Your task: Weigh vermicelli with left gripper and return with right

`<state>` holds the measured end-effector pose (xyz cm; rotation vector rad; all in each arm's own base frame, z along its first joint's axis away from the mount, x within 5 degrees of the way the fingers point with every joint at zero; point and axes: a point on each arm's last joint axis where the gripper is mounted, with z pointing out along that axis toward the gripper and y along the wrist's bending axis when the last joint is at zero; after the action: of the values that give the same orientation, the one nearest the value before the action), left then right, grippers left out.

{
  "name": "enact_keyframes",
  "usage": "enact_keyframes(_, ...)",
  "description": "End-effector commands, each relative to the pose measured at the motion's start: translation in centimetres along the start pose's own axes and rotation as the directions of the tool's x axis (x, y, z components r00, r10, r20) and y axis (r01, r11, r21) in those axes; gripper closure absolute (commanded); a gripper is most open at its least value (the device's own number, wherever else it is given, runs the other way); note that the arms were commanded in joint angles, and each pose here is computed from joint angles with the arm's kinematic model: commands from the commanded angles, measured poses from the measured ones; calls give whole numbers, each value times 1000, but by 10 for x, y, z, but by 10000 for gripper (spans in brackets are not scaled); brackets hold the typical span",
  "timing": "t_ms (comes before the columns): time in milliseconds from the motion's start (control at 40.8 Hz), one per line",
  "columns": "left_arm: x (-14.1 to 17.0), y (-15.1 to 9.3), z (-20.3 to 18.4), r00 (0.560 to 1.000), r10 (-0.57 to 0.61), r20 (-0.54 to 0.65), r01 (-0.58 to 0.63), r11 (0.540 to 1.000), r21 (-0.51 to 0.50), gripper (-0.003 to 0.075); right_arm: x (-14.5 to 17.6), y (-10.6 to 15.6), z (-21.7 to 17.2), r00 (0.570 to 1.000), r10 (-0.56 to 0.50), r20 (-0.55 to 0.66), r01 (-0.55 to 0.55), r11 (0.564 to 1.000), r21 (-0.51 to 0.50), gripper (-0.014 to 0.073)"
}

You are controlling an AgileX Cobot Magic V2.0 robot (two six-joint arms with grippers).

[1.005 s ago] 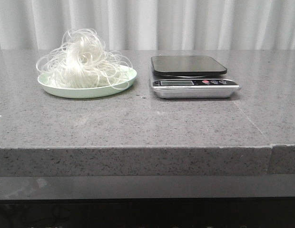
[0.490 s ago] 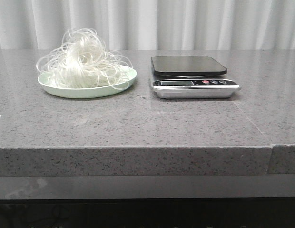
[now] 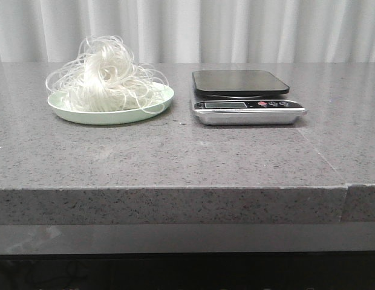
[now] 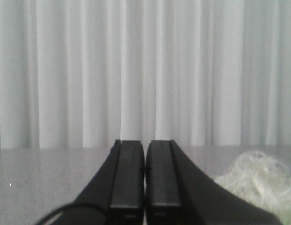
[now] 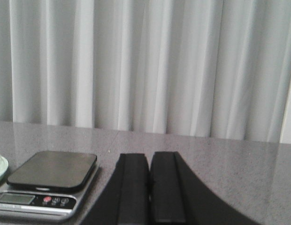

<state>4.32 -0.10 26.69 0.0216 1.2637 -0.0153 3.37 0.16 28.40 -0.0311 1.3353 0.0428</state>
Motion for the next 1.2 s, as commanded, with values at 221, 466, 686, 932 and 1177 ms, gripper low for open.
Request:
enact_keyframes(221, -117, 0, 9, 999, -23, 33, 22, 999, 23, 574, -81, -1, 25, 996, -11, -87, 12, 1000, 9, 453)
enact_keyframes(466, -144, -1, 41, 992, -19, -123, 23, 999, 31, 574, -90, -1, 58, 964, -9, -264, 12, 1000, 10, 453)
enact_keyframes(686, -114, -3, 68, 924, -10, -382, 25, 999, 35, 574, -66, -1, 85, 912, -8, -409, 13, 1000, 9, 453)
enact_keyframes(932, -93, -3, 91, 856, -6, -518, 29, 999, 36, 574, -37, -1, 103, 843, -8, -537, 14, 1000, 8, 453)
enact_keyframes(1177, -81, -4, 108, 831, -8, -556, 32, 999, 33, 574, -22, -1, 117, 795, -7, -607, 14, 1000, 7, 430)
